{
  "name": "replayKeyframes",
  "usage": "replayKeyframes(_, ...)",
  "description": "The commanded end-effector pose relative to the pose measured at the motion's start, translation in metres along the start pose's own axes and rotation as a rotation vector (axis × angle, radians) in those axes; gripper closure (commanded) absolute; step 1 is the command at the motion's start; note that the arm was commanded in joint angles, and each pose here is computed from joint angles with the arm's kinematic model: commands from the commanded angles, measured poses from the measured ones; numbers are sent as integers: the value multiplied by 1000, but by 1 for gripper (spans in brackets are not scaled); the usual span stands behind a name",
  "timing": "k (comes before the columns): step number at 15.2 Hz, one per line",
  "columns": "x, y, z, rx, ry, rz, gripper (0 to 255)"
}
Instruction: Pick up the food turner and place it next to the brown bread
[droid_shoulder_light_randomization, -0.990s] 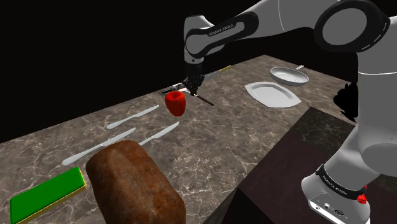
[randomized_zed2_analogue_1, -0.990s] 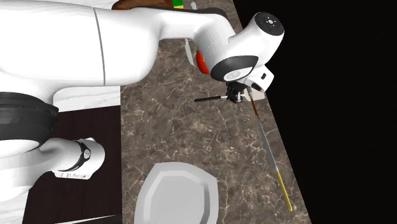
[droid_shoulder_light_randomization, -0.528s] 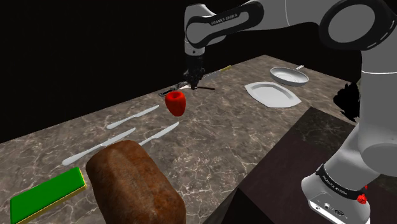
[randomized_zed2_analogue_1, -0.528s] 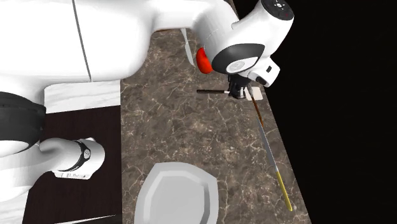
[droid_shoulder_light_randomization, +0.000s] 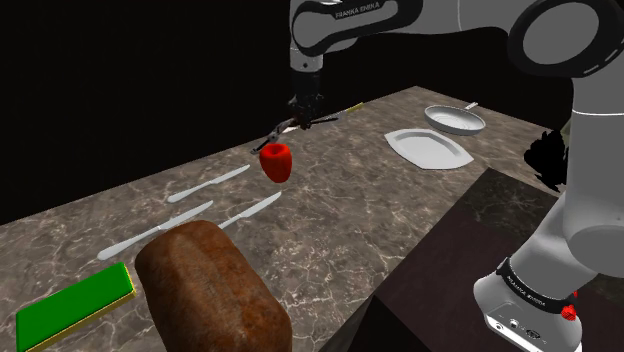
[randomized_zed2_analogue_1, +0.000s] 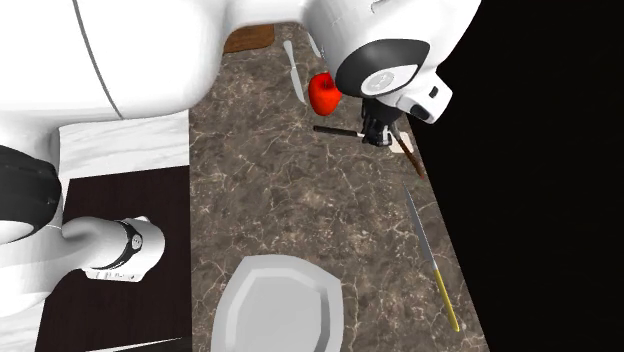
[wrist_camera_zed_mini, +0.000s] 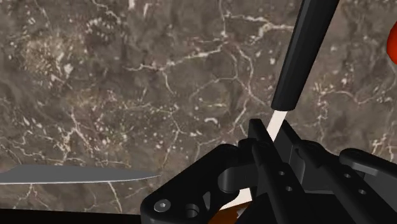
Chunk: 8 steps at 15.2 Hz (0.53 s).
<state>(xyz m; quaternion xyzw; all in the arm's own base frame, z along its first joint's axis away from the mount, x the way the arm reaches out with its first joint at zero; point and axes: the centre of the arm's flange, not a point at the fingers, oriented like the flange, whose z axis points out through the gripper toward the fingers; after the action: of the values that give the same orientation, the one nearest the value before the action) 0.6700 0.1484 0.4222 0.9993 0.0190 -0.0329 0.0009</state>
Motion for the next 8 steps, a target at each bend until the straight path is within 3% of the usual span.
replayKeyframes(1, -1, 1, -11, 0, -1, 0, 255)
replayKeyframes(8, -3, 1, -48, 0, -1, 0, 255)
